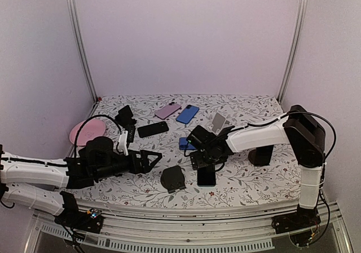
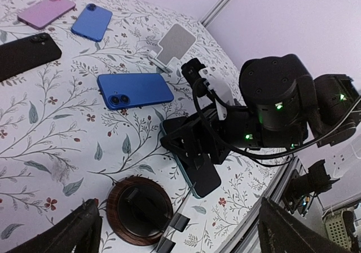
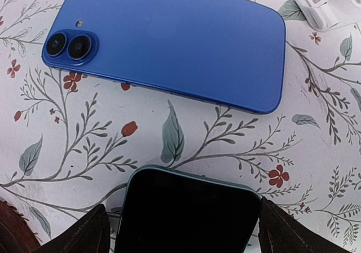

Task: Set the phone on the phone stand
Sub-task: Move the phone to the center of the board, then pick up the phone at the center of the board.

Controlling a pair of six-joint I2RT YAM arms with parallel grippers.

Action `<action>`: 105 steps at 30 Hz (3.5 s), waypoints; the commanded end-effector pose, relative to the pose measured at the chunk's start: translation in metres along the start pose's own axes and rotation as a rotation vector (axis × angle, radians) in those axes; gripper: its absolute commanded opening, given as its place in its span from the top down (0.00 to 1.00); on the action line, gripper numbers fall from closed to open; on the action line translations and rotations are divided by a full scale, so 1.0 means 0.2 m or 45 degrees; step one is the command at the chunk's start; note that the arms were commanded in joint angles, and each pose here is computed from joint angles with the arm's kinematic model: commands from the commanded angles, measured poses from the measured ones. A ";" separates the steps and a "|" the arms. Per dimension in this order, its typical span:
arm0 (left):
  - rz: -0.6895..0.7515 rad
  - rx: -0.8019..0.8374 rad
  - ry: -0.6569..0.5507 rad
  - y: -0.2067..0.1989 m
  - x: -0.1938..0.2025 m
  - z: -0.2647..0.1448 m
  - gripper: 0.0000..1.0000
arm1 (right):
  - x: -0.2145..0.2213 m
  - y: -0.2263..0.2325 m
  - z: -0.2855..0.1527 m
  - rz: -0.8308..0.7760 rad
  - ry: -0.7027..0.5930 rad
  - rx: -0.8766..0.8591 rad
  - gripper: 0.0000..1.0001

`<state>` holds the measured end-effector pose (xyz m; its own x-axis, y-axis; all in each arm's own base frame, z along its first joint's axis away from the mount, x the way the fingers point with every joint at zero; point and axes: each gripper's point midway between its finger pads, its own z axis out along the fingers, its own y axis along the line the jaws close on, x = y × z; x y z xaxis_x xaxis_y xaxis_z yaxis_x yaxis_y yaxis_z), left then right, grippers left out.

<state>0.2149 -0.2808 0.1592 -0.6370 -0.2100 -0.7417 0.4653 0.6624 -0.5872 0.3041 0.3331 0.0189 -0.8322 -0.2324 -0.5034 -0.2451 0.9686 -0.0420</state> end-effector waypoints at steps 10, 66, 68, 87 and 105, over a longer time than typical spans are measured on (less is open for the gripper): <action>0.001 -0.055 -0.123 0.03 -0.22 0.08 0.03 | -0.03 0.03 -0.15 0.114 -0.078 -0.155 0.01; -0.069 0.019 -0.097 -0.04 -0.34 0.00 0.03 | 0.20 0.00 -0.11 0.164 -0.001 -0.058 0.00; -0.066 0.025 -0.092 -0.04 -0.34 -0.01 0.03 | 0.21 0.01 -0.11 0.164 0.001 -0.056 0.00; -0.069 0.045 -0.091 -0.03 -0.30 0.00 0.03 | 0.22 0.04 -0.08 0.129 0.000 -0.056 0.01; -0.095 0.055 -0.079 -0.03 -0.28 0.00 0.03 | 0.22 0.07 -0.01 0.082 0.040 -0.011 0.10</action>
<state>0.2478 -0.2724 0.2020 -0.6300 -0.2910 -0.7200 0.4421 0.6279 -0.6406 0.2698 0.3427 0.0158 -0.8420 -0.1396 -0.5211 -0.1925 0.9801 0.0485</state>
